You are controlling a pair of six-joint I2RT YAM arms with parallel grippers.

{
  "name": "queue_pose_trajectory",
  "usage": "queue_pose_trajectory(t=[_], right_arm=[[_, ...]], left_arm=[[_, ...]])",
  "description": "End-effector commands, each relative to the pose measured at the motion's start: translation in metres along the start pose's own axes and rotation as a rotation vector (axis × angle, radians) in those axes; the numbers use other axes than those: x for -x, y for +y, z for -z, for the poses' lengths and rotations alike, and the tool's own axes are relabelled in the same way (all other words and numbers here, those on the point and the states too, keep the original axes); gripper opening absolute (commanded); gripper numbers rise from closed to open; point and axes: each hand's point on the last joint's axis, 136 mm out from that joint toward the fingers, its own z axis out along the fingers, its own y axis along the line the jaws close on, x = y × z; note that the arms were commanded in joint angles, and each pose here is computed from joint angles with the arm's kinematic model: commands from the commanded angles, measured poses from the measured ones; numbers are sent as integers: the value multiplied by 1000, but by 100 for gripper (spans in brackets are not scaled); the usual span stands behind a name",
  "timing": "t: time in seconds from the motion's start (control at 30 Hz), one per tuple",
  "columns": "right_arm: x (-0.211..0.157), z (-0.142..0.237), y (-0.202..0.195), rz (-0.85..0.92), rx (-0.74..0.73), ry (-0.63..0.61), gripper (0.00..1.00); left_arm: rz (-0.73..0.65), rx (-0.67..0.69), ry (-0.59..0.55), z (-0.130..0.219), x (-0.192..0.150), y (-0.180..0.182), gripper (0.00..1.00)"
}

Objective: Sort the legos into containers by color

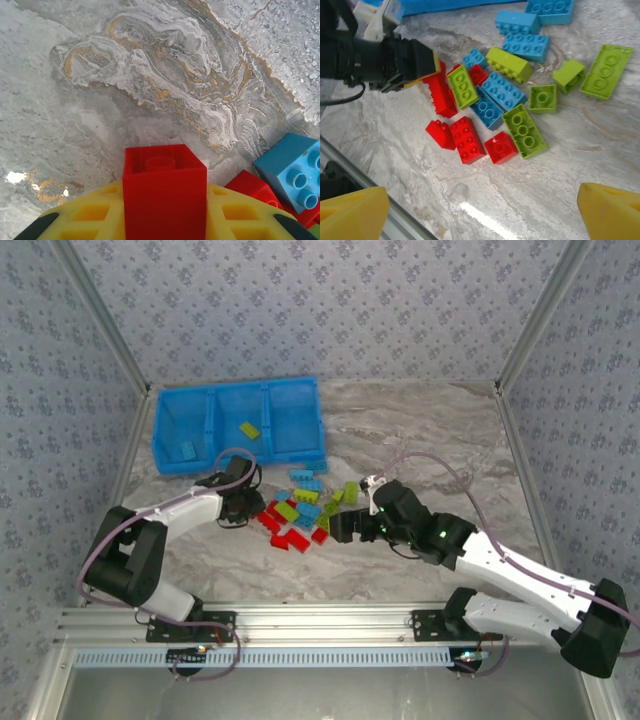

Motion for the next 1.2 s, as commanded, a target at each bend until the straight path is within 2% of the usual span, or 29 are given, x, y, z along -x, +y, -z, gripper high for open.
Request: queue_pose_trajectory(t=[0.0,0.1,0.2,0.3,0.4,0.47,0.67,0.73,0.8,0.87,0.93,1.17], right_arm=[[13,6,18,50,48,-31,100],[16,6,19,51,47,-44,100],[18,7,20,46,51,-53,100],[19,6,20,38,51,-64,100],[19,8,20,31,51,-62,100],[18,11,19,27,43,-60,99],[12,25,9,28,1,-66,100],[12,29,7,17,-3,-80,99],[11,32,6,17,1,-89,99],[11,33,5,16,0,-96,99],[11,32,3,16,-9,-99,100],[15,24,-10,-16,-78,-124,100]], left_arm=[[-2,-16,-10,18,4,-1,25],[-33,-138,-85,55,24,-33,23],[-104,-281,-180,95,44,-84,22],[-206,-322,-258,116,62,-132,22],[-270,-272,-324,106,91,-163,21],[-323,-213,-381,87,115,-179,20],[-334,-163,-334,18,167,-211,20],[-346,-165,-343,8,179,-219,21],[-356,-157,-347,1,186,-224,27],[-364,-168,-341,3,189,-230,38],[-367,-187,-344,12,190,-234,44],[-415,-269,-369,72,163,-235,45]])
